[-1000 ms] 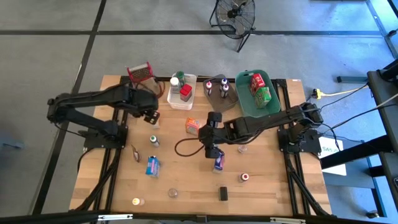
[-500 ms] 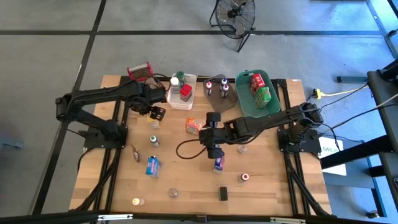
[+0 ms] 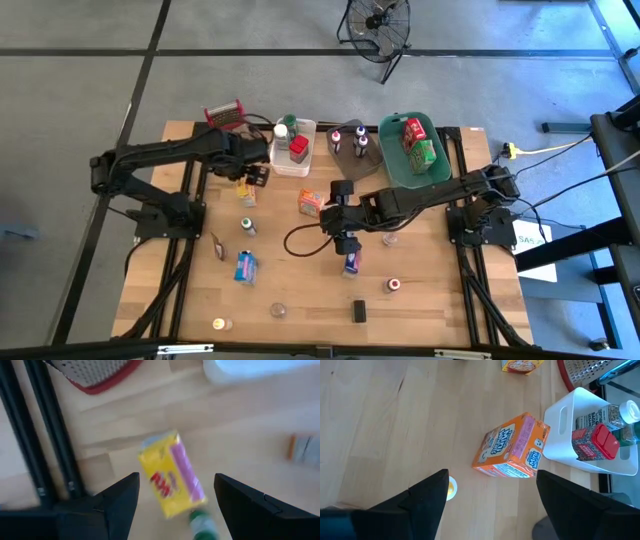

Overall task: Pick & Place Kitchen Items
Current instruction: Put the yellow cereal box into the green bin

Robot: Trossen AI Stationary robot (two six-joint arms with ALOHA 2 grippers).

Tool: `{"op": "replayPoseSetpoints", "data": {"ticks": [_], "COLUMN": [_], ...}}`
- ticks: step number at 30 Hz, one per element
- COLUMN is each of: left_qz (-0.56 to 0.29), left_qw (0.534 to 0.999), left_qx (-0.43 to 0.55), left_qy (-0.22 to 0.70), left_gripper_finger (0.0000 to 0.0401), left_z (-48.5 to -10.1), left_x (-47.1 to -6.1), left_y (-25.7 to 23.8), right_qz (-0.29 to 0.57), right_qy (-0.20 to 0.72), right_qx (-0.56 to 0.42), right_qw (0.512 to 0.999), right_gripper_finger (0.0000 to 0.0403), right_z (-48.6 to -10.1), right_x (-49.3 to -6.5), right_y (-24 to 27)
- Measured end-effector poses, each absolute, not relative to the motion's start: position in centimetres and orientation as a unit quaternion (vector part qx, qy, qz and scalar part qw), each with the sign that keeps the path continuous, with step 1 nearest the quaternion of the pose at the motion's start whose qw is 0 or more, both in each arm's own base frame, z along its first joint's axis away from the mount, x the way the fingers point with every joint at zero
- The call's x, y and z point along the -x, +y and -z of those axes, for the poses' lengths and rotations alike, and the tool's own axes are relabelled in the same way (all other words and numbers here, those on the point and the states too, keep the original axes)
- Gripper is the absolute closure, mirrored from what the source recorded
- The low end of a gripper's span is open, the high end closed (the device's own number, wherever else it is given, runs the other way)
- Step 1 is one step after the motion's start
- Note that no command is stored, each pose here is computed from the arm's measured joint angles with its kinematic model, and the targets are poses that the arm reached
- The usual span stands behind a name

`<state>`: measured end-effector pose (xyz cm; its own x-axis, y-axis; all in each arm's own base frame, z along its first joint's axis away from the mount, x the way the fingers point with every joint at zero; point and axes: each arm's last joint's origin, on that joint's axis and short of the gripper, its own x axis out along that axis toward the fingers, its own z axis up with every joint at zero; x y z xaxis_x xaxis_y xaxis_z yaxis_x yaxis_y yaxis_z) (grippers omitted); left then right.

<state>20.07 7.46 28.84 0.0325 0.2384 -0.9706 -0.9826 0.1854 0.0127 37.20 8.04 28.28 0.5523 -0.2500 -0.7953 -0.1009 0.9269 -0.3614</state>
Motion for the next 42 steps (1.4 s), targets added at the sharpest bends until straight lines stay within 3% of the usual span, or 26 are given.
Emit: {"op": "replayPoseSetpoints", "data": {"ticks": [5, 18, 28, 42], "left_qz": [-0.533, -0.547, -0.54, -0.532], "left_qw": [0.576, 0.521, 0.535, 0.517], "left_qx": [0.456, 0.487, 0.493, 0.5], "left_qy": [0.42, 0.438, 0.423, 0.447], "left_gripper_finger": [0.0148, 0.0148, 0.0148, 0.0148], "left_z": [-28.9, -27.2, -26.9, -24.2], "left_x": [-20.3, -19.5, -20.0, -20.2], "left_y": [8.2, 8.1, 8.3, 8.2], "right_qz": [0.042, 0.041, 0.044, 0.046], "right_qy": [0.472, 0.495, 0.501, 0.504], "right_qx": [0.185, 0.191, 0.186, 0.178], "right_qw": [0.861, 0.847, 0.844, 0.844], "right_gripper_finger": [0.0098, 0.0098, 0.0098, 0.0098], "right_z": [-28.3, -28.0, -28.0, -27.9], "right_x": [-37.2, -36.7, -36.6, -36.5], "right_y": [8.0, 7.9, 7.9, 7.9]}}
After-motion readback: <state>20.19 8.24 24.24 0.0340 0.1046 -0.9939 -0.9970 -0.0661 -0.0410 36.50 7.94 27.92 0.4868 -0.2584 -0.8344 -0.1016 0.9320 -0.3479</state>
